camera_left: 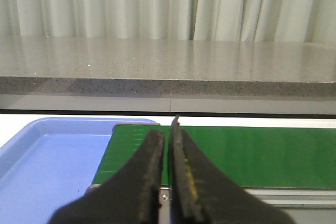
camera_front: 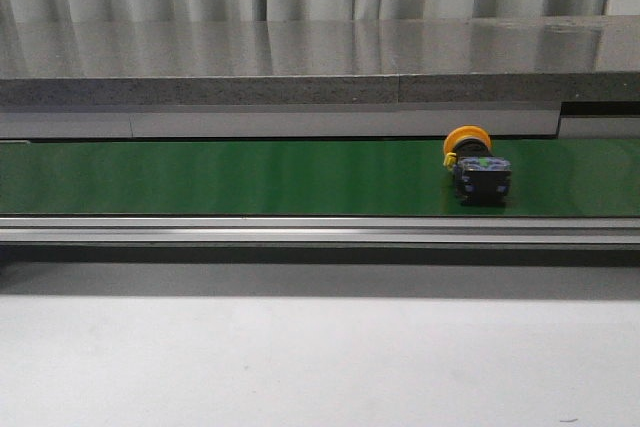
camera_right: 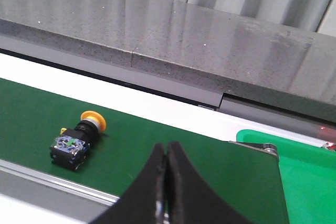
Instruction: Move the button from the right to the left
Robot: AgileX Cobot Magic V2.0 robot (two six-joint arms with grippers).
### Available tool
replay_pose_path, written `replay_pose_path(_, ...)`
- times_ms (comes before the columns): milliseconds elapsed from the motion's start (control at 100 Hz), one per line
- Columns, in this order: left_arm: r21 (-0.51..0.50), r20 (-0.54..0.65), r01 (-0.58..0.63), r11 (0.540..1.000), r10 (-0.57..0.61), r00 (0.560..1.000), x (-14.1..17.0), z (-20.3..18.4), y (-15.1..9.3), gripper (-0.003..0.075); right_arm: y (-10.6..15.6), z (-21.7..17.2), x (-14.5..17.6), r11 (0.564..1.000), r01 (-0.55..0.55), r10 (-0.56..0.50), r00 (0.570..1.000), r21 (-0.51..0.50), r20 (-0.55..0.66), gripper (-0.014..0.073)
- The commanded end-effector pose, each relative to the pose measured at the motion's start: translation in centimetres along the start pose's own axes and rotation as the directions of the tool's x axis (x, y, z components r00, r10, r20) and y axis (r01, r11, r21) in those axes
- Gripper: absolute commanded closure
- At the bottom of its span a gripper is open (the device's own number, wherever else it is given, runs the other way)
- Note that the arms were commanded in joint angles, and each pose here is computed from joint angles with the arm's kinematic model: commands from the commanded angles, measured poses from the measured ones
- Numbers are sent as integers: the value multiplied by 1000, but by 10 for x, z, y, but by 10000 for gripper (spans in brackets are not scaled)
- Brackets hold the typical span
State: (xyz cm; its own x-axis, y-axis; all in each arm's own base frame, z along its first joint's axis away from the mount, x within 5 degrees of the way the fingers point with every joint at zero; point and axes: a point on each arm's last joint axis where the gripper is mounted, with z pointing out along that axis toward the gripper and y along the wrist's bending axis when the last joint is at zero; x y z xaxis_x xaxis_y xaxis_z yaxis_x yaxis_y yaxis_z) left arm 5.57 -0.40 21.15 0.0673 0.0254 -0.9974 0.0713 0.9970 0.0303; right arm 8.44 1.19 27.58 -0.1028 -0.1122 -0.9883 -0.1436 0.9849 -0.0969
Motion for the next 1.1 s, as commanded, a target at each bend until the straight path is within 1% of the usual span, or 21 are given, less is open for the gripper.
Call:
replay_pose_path(0,15,74,13,1000,-14,997,5,-2,-1,715,-4,-1,-13,999,-5,2,997,34,72,662)
replay_pose_path(470,15,74,13,1000,-14,997,5,-2,-1,715,-4,-1,-13,999,-5,2,997,34,72,662)
replay_pose_path(640,18,126,12,1000,-15,992,-1,-3,-2,715,-4,-1,-13,999,-5,2,997,34,72,662)
replay_pose_path(790,15,144,12,1000,-14,989,-16,-4,-1,715,-4,-1,-13,999,-5,2,997,34,72,662)
replay_pose_path(840,13,147,13,1000,-14,989,-25,-5,0,715,-4,-1,-13,999,-5,2,997,34,72,662)
replay_pose_path(990,5,88,28,1000,-28,996,-54,-4,2,715,-4,-1,-13,999,-5,2,997,34,72,662)
replay_pose_path(1090,0,2,45,999,-45,999,-74,3,3,715,-4,-1,-13,999,-5,2,997,34,72,662)
